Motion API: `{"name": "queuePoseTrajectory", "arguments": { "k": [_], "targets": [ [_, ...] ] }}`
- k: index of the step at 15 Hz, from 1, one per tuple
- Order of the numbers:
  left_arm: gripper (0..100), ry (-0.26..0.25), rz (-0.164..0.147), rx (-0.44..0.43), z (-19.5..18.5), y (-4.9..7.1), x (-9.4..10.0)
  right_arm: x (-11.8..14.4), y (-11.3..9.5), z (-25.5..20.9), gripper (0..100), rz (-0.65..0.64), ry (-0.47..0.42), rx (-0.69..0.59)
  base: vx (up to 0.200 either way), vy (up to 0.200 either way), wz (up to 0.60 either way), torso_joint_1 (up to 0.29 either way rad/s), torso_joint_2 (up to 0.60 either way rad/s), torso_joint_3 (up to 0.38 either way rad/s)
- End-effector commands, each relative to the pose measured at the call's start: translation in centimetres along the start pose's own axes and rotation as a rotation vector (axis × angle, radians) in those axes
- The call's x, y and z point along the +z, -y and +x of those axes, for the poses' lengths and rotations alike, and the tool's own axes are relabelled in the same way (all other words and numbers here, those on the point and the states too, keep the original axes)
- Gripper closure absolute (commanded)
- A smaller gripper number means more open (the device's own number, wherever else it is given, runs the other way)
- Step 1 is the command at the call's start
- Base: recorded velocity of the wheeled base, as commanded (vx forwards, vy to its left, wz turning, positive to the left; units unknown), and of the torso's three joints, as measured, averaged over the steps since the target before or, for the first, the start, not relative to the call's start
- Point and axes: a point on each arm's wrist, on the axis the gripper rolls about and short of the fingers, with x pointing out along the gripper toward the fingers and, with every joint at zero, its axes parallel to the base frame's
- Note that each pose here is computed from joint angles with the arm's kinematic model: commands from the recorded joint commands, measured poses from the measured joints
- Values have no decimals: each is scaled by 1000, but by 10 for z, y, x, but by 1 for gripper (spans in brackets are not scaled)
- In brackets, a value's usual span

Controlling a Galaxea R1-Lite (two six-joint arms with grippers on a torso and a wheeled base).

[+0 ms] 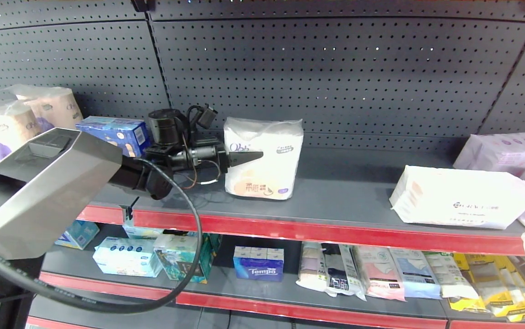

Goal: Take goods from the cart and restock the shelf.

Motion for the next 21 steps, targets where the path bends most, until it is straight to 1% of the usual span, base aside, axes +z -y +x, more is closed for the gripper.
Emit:
{"name": "queuePoseTrajectory", "arguments": {
  "k": [1, 4, 6, 8, 10, 13, 14, 15, 16, 17, 19, 20, 21],
  "targets": [
    [100, 12, 19, 3, -5, 7, 3, 0, 0, 0, 100, -1, -2, 2, 0, 0, 0, 0, 0, 0],
    [100, 19, 28, 5, -9, 10, -6, 0, 0, 0, 100, -1, 1, 1, 0, 0, 0, 0, 0, 0],
    [100, 18, 24, 8, -10, 11, -8, 0, 0, 0, 100, 0, 1, -1, 0, 0, 0, 0, 0, 0],
    [100, 23, 30, 18, -12, 10, -6, 0, 0, 0, 100, -1, 1, 1, 0, 0, 0, 0, 0, 0],
    [100, 24, 21, 54, -15, 11, -9, 0, 0, 0, 100, -1, 1, 1, 0, 0, 0, 0, 0, 0],
    [100, 25, 23, 69, -23, 11, -15, 0, 0, 0, 100, -1, 1, 1, 0, 0, 0, 0, 0, 0],
    [100, 27, 25, 63, -24, 12, -16, 0, 0, 0, 100, -1, 0, 1, 0, 0, 0, 0, 0, 0],
    [100, 28, 20, 59, -25, 12, -16, 0, 0, 0, 100, 0, -2, 1, 0, 0, 0, 0, 0, 0],
    [100, 30, 9, 56, -24, 13, -16, 0, 0, 0, 100, 0, -4, 0, 0, 0, 0, 0, 0, 0],
    [100, 48, 10, 49, -23, 14, -14, 0, 0, 0, 100, -1, -3, 3, 0, 0, 0, 0, 0, 0],
    [100, 75, -6, 35, -23, 17, -12, 0, 0, 1, 100, -1, -4, 3, 0, 0, 0, 0, 0, 0],
    [100, 91, -10, 9, -25, 20, -11, 0, 0, 1, 100, 0, -5, 0, 0, 0, 0, 0, 0, 0],
    [100, 90, -10, -7, -26, 22, -15, 0, 0, 1, 100, 0, -6, -1, 0, 0, 0, 0, 0, 0]
  ]
}}
